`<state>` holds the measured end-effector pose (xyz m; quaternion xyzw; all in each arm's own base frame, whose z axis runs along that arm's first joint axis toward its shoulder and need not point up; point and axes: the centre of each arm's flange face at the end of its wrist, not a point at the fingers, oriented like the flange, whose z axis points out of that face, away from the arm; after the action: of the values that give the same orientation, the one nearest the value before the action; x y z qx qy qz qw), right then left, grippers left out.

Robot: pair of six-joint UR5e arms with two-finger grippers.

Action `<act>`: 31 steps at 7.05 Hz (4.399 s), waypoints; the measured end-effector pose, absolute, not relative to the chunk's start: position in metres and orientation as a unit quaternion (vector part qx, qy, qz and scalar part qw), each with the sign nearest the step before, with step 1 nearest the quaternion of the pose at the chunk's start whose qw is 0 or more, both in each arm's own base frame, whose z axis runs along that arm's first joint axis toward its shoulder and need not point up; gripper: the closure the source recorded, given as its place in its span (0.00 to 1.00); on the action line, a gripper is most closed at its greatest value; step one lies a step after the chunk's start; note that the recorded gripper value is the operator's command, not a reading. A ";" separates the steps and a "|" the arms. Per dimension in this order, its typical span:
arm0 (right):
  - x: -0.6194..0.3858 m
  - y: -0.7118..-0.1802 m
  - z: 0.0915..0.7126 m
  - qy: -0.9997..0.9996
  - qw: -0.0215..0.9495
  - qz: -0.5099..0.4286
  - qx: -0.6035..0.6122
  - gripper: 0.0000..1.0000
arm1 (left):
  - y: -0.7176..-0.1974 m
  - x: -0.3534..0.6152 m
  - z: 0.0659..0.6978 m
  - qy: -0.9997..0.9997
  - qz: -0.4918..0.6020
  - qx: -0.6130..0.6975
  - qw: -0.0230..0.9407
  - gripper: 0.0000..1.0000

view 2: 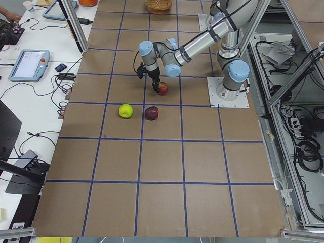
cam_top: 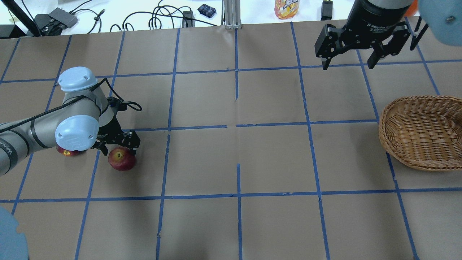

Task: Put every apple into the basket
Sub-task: 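Lower the left gripper onto the red apple and close it, then carry the red apple with the left gripper to the table center, then release the red apple and grasp the dark apple with left while right grasps red apple, then carry the red apple to the basket with right while left carries dark apple to center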

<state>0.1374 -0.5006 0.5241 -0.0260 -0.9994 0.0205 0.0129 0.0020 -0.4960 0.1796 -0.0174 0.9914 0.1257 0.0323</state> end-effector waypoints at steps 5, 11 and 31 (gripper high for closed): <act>0.136 -0.502 0.520 -0.999 0.016 0.017 -0.024 0.00 | -0.507 -0.014 0.200 0.995 0.095 -0.025 -0.013 0.96; 0.135 -0.503 0.518 -0.999 0.015 0.015 -0.025 0.00 | -0.528 -0.312 0.206 0.993 0.007 -0.039 -0.113 0.00; 0.354 -0.538 0.195 -1.000 -0.026 0.011 0.000 0.58 | -0.550 0.184 0.202 0.984 0.143 0.106 0.004 1.00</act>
<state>0.3536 -0.5384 0.1955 -0.0005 -0.9996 0.0109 -0.0262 0.1843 -0.5498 0.2017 0.1062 0.9840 0.1432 0.0040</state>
